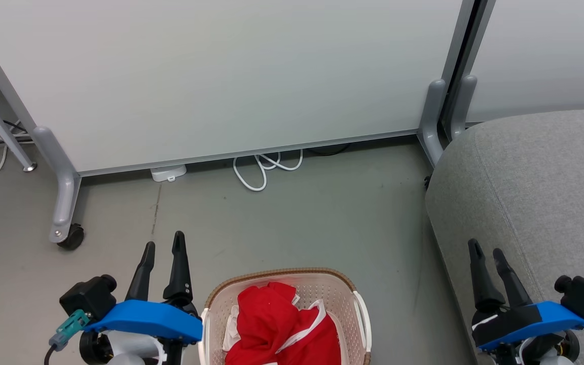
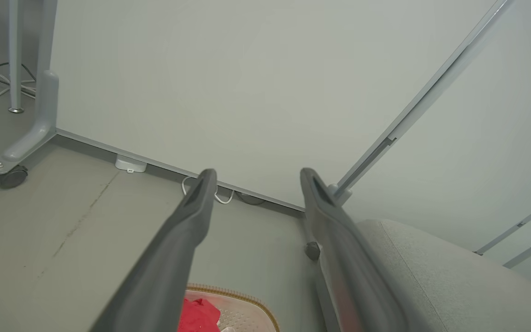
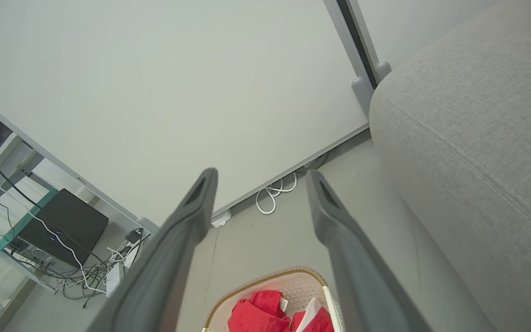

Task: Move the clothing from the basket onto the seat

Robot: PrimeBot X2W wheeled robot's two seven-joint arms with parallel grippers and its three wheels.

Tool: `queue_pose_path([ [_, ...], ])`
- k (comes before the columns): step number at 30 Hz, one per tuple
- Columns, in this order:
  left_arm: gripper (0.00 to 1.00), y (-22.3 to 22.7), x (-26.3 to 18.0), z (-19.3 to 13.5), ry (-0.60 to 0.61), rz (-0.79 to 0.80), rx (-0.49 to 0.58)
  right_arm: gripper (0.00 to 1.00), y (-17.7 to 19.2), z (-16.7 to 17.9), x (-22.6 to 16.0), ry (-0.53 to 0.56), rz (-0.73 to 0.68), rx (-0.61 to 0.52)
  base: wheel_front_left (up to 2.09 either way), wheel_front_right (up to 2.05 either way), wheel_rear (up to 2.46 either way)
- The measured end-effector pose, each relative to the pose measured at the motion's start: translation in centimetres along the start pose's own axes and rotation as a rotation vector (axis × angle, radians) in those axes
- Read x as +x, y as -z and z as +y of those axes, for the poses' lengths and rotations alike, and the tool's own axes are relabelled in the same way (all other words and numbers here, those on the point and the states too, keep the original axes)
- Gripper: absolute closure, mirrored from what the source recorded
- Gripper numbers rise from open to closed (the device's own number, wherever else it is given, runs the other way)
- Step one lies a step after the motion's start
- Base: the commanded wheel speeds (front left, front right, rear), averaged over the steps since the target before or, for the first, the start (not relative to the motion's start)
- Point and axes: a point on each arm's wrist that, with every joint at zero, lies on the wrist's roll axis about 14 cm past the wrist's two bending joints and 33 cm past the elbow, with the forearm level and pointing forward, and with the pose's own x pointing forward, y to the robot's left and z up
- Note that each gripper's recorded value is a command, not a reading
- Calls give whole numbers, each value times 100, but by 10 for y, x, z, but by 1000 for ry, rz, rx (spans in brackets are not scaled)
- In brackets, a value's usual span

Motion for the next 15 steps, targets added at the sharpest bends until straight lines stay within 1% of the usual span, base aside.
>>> queue_pose_path([
  [15,0,4,0,-9,36,-6,153,0,0,2,0,-16,2,-162,0,0,0],
])
